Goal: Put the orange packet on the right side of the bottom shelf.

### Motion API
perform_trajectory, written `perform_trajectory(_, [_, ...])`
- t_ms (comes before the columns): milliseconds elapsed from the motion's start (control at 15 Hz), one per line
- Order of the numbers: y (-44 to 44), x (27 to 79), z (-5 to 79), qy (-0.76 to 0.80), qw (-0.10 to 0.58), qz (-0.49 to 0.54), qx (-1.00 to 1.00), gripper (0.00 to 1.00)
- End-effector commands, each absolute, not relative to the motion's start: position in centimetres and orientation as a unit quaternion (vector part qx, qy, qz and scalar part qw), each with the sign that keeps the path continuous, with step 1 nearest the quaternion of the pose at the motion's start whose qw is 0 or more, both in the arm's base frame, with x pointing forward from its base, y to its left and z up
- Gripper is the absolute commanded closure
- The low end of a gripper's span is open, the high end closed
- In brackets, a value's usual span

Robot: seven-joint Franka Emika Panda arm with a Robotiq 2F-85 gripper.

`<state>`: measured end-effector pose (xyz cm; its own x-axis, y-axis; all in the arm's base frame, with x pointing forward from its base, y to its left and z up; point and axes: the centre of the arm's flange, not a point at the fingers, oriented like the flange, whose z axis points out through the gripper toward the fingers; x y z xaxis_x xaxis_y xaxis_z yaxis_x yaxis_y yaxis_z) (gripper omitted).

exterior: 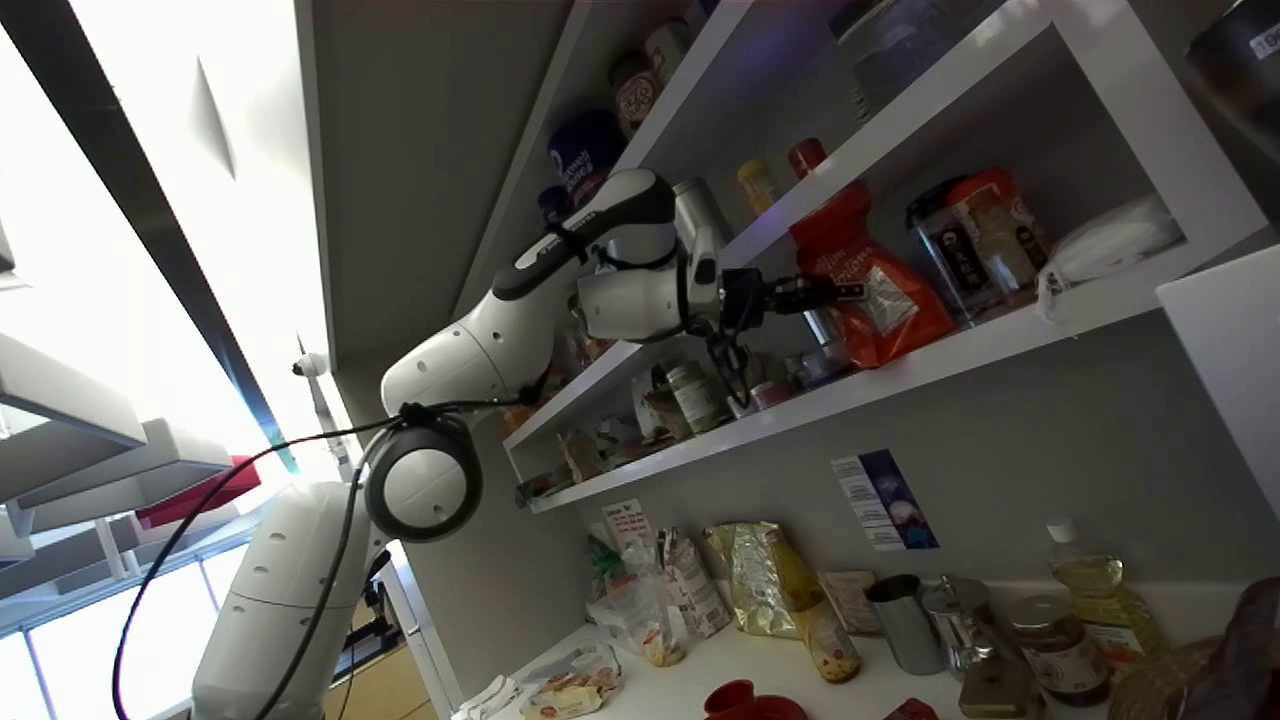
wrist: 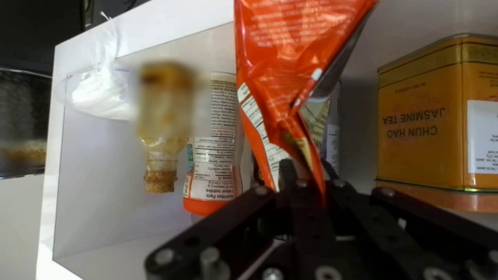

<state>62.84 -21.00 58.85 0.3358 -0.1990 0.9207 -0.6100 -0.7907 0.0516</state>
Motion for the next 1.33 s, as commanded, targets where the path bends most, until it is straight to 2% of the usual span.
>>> perform_trajectory(0, [-21.4,67.1,60.4,-0.248,0.201,0.498,0.806,0.99])
perform_trajectory(67, [-21.1,67.0,60.6,-0.245,0.201,0.502,0.805,0.99])
perform_trajectory(133, [-20.8,67.0,60.6,-0.243,0.201,0.503,0.805,0.91])
perform_trajectory(200, [-20.5,67.1,60.6,-0.243,0.201,0.503,0.805,0.70])
perform_trajectory(800, [-18.5,64.3,61.5,-0.242,0.218,0.506,0.799,0.05])
perform_trajectory(867, [-18.1,63.9,61.9,-0.237,0.229,0.506,0.797,0.01])
perform_trajectory(1067, [-16.8,61.1,63.9,-0.218,0.262,0.509,0.790,0.00])
perform_trajectory(1267, [-14.4,57.8,64.8,-0.187,0.243,0.495,0.813,0.00])
